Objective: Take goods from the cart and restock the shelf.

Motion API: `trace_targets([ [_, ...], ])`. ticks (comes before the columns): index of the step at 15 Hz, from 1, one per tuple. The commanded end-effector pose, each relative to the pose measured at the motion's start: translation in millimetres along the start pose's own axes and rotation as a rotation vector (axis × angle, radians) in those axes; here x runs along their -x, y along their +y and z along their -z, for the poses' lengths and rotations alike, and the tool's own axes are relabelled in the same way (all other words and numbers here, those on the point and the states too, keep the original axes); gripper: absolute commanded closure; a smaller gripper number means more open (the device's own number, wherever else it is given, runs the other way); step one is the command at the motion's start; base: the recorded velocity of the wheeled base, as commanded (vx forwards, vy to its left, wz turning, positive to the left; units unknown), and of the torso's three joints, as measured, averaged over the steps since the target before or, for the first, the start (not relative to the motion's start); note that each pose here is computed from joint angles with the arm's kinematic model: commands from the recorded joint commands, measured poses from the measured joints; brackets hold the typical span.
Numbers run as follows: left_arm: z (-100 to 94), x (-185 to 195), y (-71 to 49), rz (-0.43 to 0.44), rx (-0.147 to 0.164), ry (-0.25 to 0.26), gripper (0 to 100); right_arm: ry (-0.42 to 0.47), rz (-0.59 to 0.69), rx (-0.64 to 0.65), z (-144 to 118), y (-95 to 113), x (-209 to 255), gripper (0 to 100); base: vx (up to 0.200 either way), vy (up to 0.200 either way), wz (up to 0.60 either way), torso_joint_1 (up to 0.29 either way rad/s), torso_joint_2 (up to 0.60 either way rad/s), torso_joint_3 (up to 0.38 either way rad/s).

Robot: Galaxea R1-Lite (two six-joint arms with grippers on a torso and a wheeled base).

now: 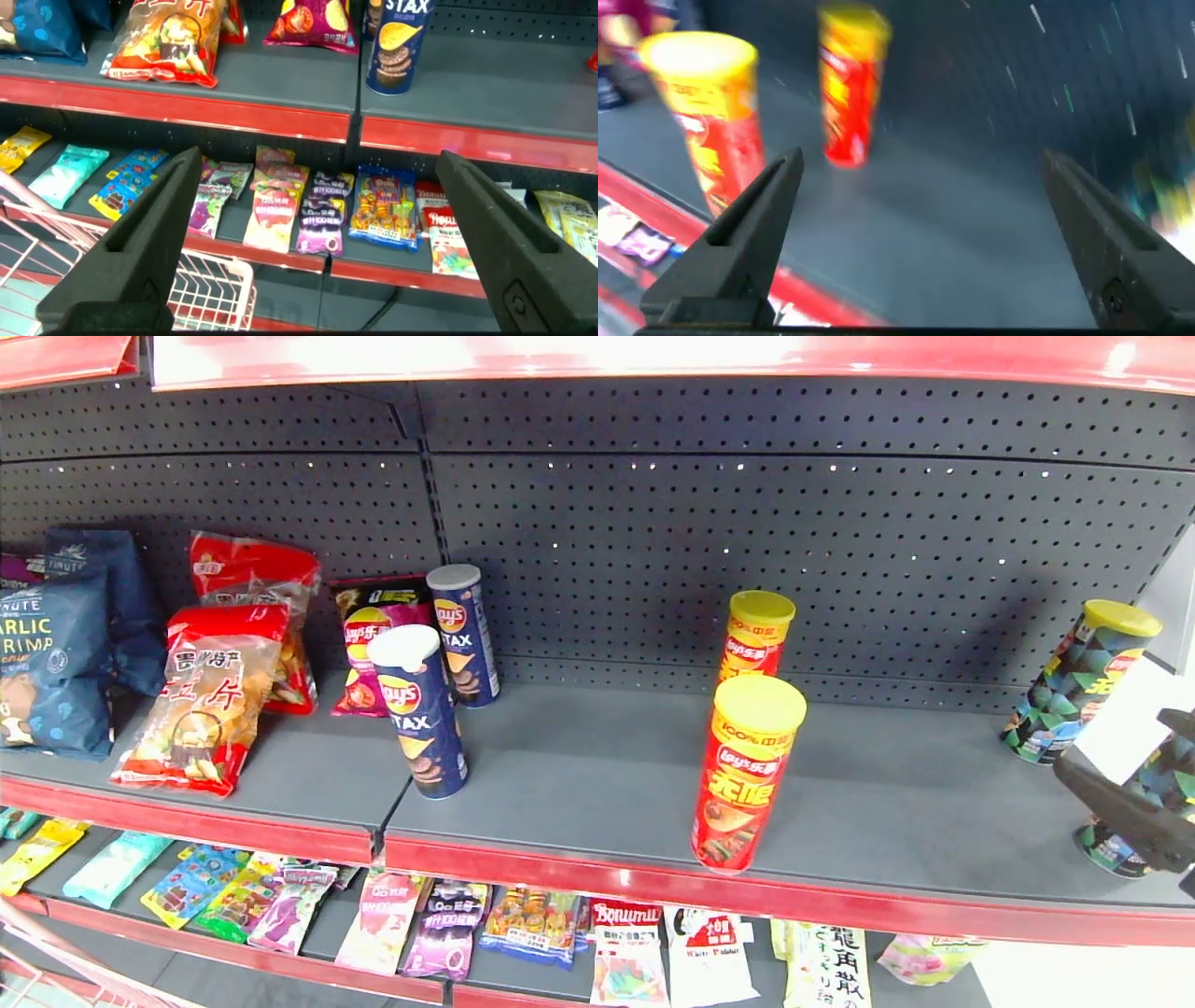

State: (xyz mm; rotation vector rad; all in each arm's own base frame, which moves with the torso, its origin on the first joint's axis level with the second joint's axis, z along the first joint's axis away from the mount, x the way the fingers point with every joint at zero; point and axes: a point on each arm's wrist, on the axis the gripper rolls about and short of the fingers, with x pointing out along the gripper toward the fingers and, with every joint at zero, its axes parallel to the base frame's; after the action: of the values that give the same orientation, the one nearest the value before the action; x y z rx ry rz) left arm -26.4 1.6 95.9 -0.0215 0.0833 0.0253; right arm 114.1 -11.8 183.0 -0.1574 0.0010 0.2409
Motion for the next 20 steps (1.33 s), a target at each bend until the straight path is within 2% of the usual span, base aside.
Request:
trace_targets([
  [1, -0.9, 0.4, 0.0, 0.000, 0.000, -0.004, 0, -0.037, 0.126, -0.052, -32.2, -0.5, 35.9, 0, 0.000, 0.000, 0.00, 0.000, 0.00, 0.000],
  [3, -3.3, 1.3, 0.0, 0.000, 0.001, -0.013, 0, 0.037, 0.028, -0.106, -20.7, 19.5, 60.6, 0, 0.000, 0.000, 0.00, 0.000, 0.00, 0.000],
  [4, -5.0, 1.8, 0.0, 0.000, 0.003, -0.018, 0, 0.052, -0.082, -0.117, -16.9, 28.7, 68.9, 0, 0.000, 0.000, 0.00, 0.000, 0.00, 0.000],
  [6, -3.6, 1.3, 0.0, 0.002, 0.002, -0.011, 0, 0.103, -0.178, -0.094, -7.0, 34.6, 69.9, 0, 0.000, 0.000, 0.00, 0.000, 0.00, 0.000],
  [7, -3.6, 1.3, -0.3, 0.014, 0.002, -0.011, 0, 0.130, -0.183, -0.080, 9.7, 39.5, 74.9, 0, 0.000, 0.000, 0.00, 0.000, 0.00, 0.000],
  [8, -4.0, 1.6, -0.5, 0.025, 0.002, -0.014, 0, 0.121, -0.178, -0.077, 24.0, 46.1, 84.4, 0, 0.000, 0.000, 0.00, 0.000, 0.00, 0.000],
  [12, -5.3, 2.1, -0.6, 0.026, 0.002, -0.020, 0, 0.046, -0.021, -0.084, 56.4, 60.2, 110.5, 0, 0.000, 0.000, 0.00, 0.000, 0.00, 0.000],
  [14, -5.0, 1.8, -0.6, 0.028, 0.002, -0.017, 0, 0.024, 0.103, -0.079, 79.7, 65.0, 118.2, 0, 0.000, 0.000, 0.00, 0.000, 0.00, 0.000],
  [15, -4.5, 1.8, -0.6, 0.028, 0.002, -0.017, 0, 0.049, 0.276, -0.075, 93.4, 63.5, 118.7, 0, 0.000, 0.000, 0.00, 0.000, 0.00, 0.000],
  [16, -4.5, 1.8, -0.7, 0.029, 0.002, -0.017, 0, 0.067, 0.445, -0.083, 93.2, 59.8, 119.9, 0, 0.000, 0.000, 0.00, 0.000, 0.00, 0.000],
  [17, -4.5, 1.8, -0.9, 0.038, 0.002, -0.017, 0, 0.077, 0.546, -0.086, 93.6, 57.9, 121.1, 0, 0.000, 0.000, 0.00, 0.000, 0.00, 0.000],
  [18, -4.1, 1.8, -1.1, 0.048, 0.002, -0.016, 0, 0.077, 0.566, -0.101, 93.6, 57.4, 121.2, 0, 0.000, 0.000, 0.00, 0.000, 0.00, 0.000],
  [19, -3.6, 1.7, -1.2, 0.052, 0.002, -0.015, 0, 0.073, 0.504, -0.108, 93.8, 58.4, 120.5, 0, 0.000, 0.000, 0.00, 0.000, 0.00, 0.000],
  [20, -3.2, 1.5, -1.2, 0.054, 0.002, -0.013, 0, 0.066, 0.364, -0.110, 93.4, 59.9, 119.3, 0, 0.000, 0.000, 0.00, 0.000, 0.00, 0.000],
])
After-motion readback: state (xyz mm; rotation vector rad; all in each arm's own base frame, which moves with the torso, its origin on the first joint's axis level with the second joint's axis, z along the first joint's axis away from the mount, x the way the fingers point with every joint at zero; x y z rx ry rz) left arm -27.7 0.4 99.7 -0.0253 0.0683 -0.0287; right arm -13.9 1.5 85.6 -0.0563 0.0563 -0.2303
